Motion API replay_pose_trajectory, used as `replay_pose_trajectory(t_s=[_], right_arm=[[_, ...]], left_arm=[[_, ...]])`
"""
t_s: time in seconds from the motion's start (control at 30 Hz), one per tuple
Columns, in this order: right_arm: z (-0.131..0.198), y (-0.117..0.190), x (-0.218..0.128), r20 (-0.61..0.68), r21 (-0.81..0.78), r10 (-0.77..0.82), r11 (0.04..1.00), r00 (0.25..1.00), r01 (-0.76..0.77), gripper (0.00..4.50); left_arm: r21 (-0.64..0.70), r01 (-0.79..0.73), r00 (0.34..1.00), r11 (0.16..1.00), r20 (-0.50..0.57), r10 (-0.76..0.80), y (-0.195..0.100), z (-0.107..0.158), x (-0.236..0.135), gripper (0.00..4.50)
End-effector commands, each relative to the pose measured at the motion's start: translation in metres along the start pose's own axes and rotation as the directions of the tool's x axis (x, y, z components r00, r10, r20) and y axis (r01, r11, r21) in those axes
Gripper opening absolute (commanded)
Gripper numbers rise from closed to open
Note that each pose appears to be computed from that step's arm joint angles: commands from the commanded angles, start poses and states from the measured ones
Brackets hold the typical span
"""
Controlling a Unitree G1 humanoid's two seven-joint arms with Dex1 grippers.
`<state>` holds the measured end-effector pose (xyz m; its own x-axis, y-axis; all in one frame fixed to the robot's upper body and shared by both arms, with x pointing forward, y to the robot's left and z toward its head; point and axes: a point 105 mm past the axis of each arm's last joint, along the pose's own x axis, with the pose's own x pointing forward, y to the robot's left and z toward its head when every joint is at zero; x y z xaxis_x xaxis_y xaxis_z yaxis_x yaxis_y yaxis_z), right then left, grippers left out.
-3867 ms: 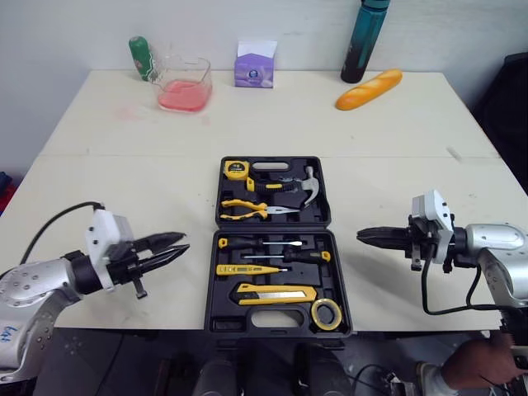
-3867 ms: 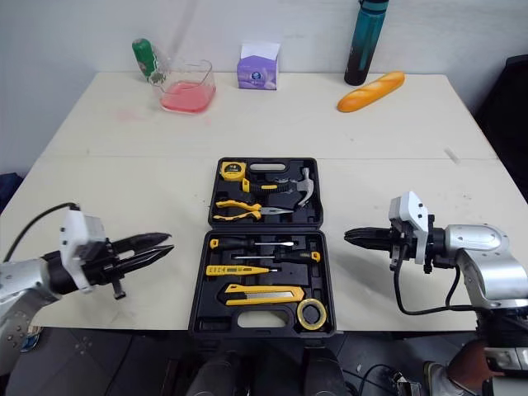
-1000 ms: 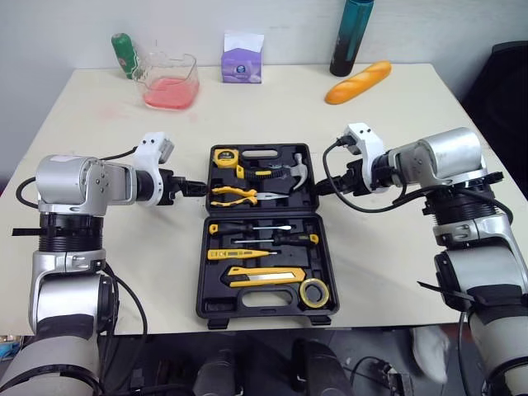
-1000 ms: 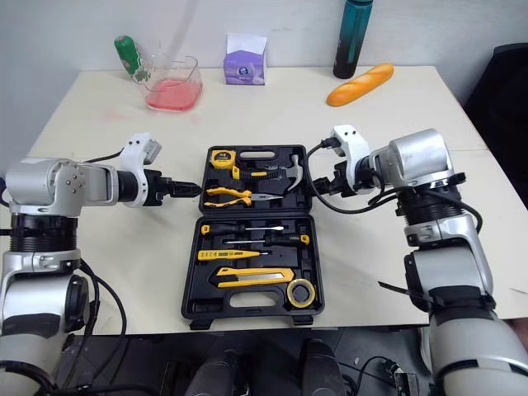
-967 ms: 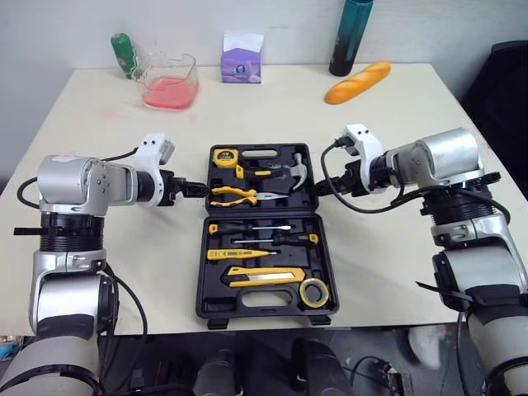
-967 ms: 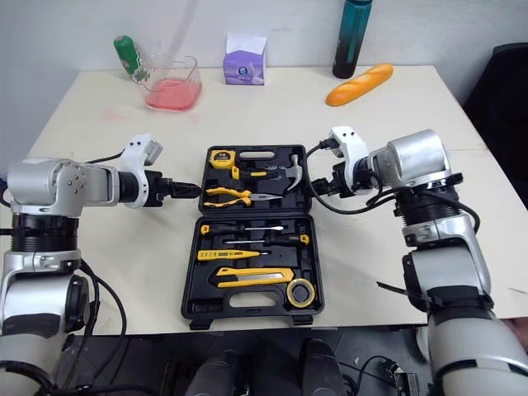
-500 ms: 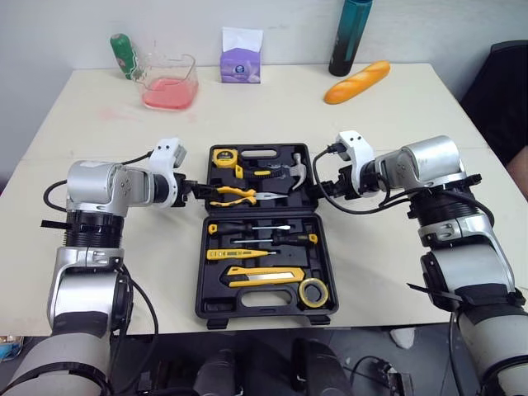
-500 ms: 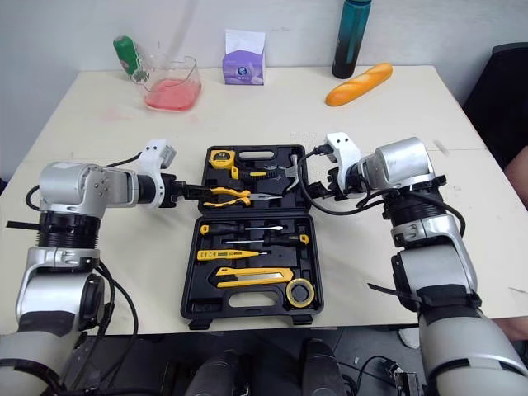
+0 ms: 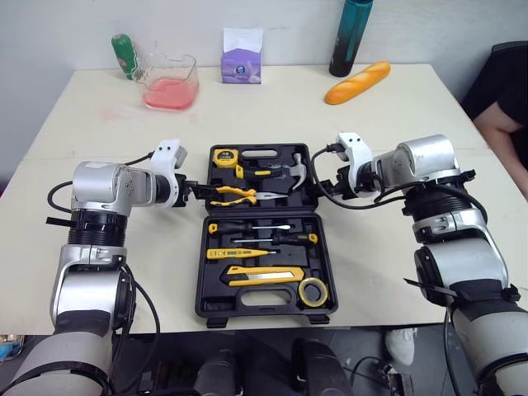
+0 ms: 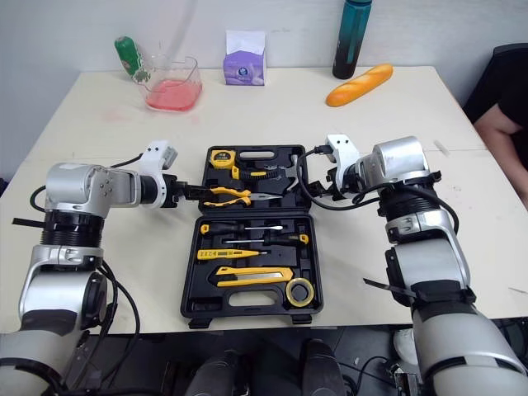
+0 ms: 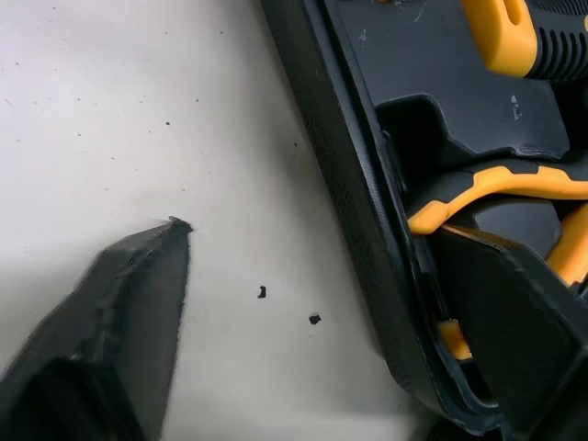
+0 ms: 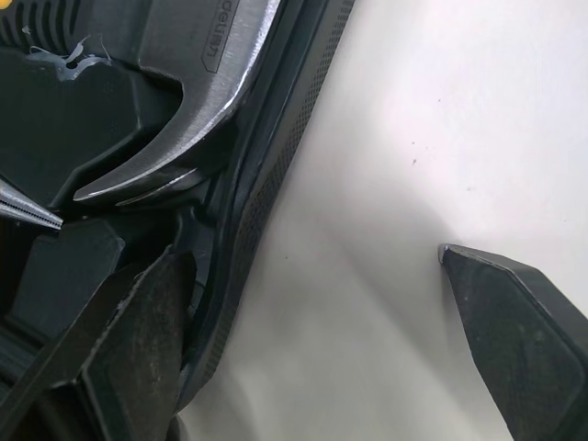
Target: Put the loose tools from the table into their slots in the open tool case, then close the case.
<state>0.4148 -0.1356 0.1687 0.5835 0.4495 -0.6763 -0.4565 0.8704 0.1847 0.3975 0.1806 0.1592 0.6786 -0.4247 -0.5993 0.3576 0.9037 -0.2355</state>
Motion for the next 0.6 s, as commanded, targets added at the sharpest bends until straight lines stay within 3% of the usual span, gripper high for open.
replay_pose_trajectory(t_s=[0.03, 0.13, 0.2, 0.37, 0.53, 0.6], right_arm=[[0.001, 0.005, 0.0, -0.014, -0.007, 0.004, 1.0, 1.0, -0.004, 4.5], [-0.003, 0.009, 0.003, -0.034, 0.016, 0.029, 0.999, 0.999, -0.028, 3.64], [-0.003, 0.009, 0.004, -0.029, 0.034, 0.031, 0.999, 0.999, -0.03, 2.62], [-0.002, 0.014, 0.004, -0.029, 0.088, 0.059, 0.995, 0.998, -0.056, 0.09], [0.014, 0.016, 0.002, 0.072, 0.136, 0.061, 0.988, 0.995, -0.071, 0.0], [0.028, 0.018, -0.003, 0.179, 0.122, 0.08, 0.987, 0.981, -0.103, 0.0]], left_arm=[[0.034, 0.01, 1.0, 0.999, 0.0, -0.01, -0.005, 0.002, -0.002, 2.69], [0.046, 0.026, 0.999, 0.999, -0.024, -0.025, -0.009, -0.004, 0.001, 1.34], [0.036, 0.034, 0.999, 0.999, -0.026, -0.033, -0.011, -0.005, 0.003, 0.4], [0.024, 0.036, 0.999, 0.999, -0.009, -0.036, -0.012, -0.003, 0.004, 0.22], [0.01, 0.032, 0.997, 0.999, 0.071, -0.033, -0.012, 0.009, 0.002, 0.2], [0.002, 0.05, 0.985, 0.999, 0.164, -0.049, -0.013, 0.022, -0.002, 0.19]])
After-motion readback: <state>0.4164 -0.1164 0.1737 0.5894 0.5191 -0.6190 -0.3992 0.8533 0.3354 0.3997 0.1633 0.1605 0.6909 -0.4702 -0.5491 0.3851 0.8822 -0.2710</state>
